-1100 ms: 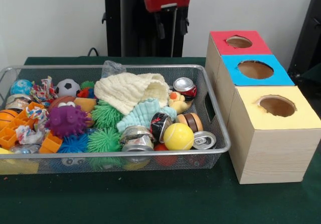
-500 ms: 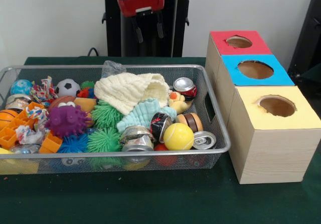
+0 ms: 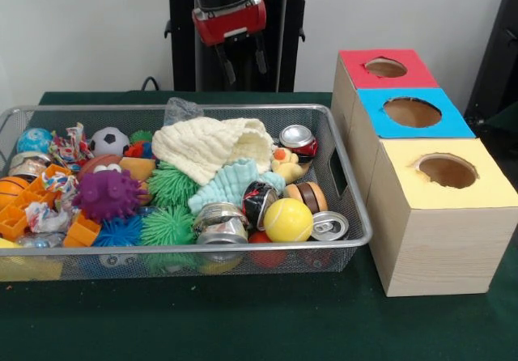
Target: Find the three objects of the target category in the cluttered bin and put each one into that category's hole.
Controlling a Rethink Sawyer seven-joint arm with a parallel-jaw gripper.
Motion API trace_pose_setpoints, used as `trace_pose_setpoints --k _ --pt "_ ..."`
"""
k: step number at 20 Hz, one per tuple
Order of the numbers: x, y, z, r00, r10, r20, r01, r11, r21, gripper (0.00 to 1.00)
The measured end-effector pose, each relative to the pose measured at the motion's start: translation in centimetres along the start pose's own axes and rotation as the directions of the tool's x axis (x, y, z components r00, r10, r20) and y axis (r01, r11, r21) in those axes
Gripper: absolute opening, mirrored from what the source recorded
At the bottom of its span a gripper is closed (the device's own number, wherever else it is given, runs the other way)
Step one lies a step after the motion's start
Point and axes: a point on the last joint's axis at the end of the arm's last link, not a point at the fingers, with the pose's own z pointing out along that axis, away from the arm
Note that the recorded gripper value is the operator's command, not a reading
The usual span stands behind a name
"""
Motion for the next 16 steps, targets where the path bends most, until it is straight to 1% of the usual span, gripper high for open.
trace_pose_setpoints --k 2,6,7,10,16 --pt "0.4 0.1 0.7 0.9998 -0.018 -0.001 0.018 0.9997 -0.016 1.0" --pt "0.7 0.1 1.4 0.9995 -0.03 0.005 0.03 0.9987 -0.04 1.0" --pt "0.7 0.0 1.8 0.9995 -0.031 0.011 0.032 0.998 -0.054 1.0" --pt "0.8 -0.4 2.2 0.9995 -0.026 0.019 0.028 0.9973 -0.068 1.0" --pt "0.4 -2.4 3.6 0.9987 0.005 0.05 0.0 0.9946 -0.103 1.0"
